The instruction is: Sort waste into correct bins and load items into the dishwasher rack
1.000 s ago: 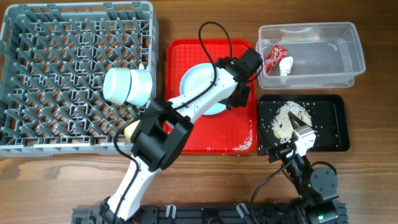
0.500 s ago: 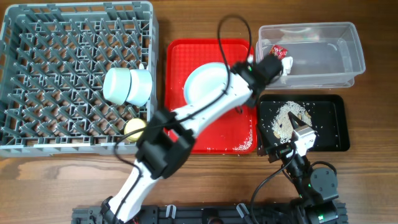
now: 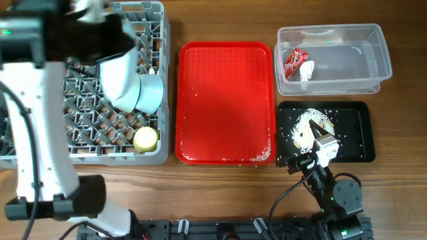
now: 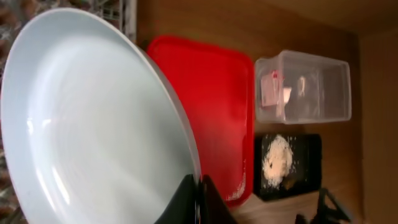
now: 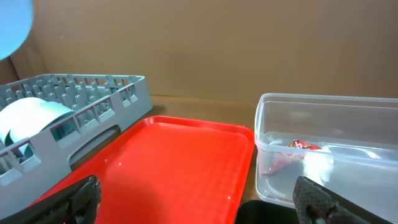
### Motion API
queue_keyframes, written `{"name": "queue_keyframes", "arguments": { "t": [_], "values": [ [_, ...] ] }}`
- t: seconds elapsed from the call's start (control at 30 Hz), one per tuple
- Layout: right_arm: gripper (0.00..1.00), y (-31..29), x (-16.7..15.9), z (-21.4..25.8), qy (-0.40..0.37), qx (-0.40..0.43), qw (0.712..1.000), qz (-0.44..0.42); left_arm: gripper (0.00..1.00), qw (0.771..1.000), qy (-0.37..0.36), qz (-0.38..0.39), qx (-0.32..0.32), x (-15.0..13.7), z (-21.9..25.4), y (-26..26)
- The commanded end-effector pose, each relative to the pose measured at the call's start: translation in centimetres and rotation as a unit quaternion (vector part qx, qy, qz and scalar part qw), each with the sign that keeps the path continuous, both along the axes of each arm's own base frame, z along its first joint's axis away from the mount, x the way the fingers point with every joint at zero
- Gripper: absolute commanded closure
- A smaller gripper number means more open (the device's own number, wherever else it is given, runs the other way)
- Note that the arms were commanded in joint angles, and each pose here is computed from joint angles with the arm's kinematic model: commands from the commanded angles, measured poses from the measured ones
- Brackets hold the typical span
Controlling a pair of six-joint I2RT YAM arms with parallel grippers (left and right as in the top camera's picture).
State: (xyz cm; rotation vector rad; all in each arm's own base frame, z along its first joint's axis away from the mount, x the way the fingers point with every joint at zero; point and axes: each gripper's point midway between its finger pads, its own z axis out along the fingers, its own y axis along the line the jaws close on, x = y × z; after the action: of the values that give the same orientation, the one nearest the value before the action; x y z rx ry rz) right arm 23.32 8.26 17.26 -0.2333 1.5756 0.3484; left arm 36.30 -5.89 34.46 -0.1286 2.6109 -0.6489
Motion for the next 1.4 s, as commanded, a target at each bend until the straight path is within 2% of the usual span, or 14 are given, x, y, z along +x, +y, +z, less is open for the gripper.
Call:
{"name": "queue_keyframes", "arguments": {
  "t": [0.0, 0.1, 0.23, 0.6, 0.7, 0.77, 0.83, 0.87, 0.9, 0.93, 1.03, 1.17, 1.37],
  "values": [
    [0.00, 0.1, -0.1, 0.2, -0.003, 0.006, 1.000, 0.003, 0.96, 0.997, -0.001, -0.073, -0.037, -1.0, -1.2, 2.2],
    [0.00, 0.1, -0.1, 0.2, -0.003, 0.006, 1.000, 0.003, 0.96, 0.998, 0.023, -0.057, 0.002, -1.2, -3.4, 5.0],
    [0.00, 0.1, -0.1, 0.2, -0.003, 0.006, 1.000, 0.003, 0.96, 0.992, 0.024, -0.121, 0.023, -1.6, -5.7, 5.2],
    [0.00, 0.1, -0.1, 0.2, -0.003, 0.006, 1.000, 0.003, 0.96, 0.994, 0.060, -0.090, 0.009, -0.5, -13.0, 8.0],
    [0.00, 0.1, -0.1, 0.2, -0.003, 0.006, 1.000, 0.003, 0.96, 0.995, 0.058, -0.077, -0.006, -0.4, -13.7, 8.8],
    [0.00, 0.1, -0.1, 0.2, -0.003, 0.006, 1.000, 0.003, 0.71, 0.996, 0.048, -0.073, -0.023, -0.3, -13.3, 8.8],
    [0.00, 0.1, -0.1, 0.2, -0.003, 0.006, 1.000, 0.003, 0.55, 0.996, 0.039, -0.070, -0.042, -0.2, -12.8, 8.7],
    [0.00, 0.1, -0.1, 0.2, -0.003, 0.006, 1.000, 0.003, 0.43, 0.996, 0.032, -0.069, -0.055, -0.1, -12.4, 8.5],
    [0.00, 0.1, -0.1, 0.2, -0.003, 0.006, 1.000, 0.003, 0.15, 0.995, 0.026, -0.067, -0.067, -0.1, -12.0, 8.4],
    [0.00, 0.1, -0.1, 0.2, -0.003, 0.006, 1.000, 0.003, 0.00, 0.995, 0.024, -0.057, -0.081, -0.1, -11.4, 8.4],
    [0.00, 0.1, -0.1, 0.2, -0.003, 0.006, 1.000, 0.003, 0.00, 0.995, 0.028, -0.022, -0.096, -0.6, -9.5, 8.6],
    [0.00, 0.1, -0.1, 0.2, -0.003, 0.006, 1.000, 0.003, 0.00, 0.996, -0.001, -0.037, -0.081, -2.4, -6.1, 6.9],
    [0.00, 0.1, -0.1, 0.2, -0.003, 0.006, 1.000, 0.003, 0.00, 0.992, -0.087, -0.087, -0.013, -7.7, -0.2, 2.2]
  ]
}}
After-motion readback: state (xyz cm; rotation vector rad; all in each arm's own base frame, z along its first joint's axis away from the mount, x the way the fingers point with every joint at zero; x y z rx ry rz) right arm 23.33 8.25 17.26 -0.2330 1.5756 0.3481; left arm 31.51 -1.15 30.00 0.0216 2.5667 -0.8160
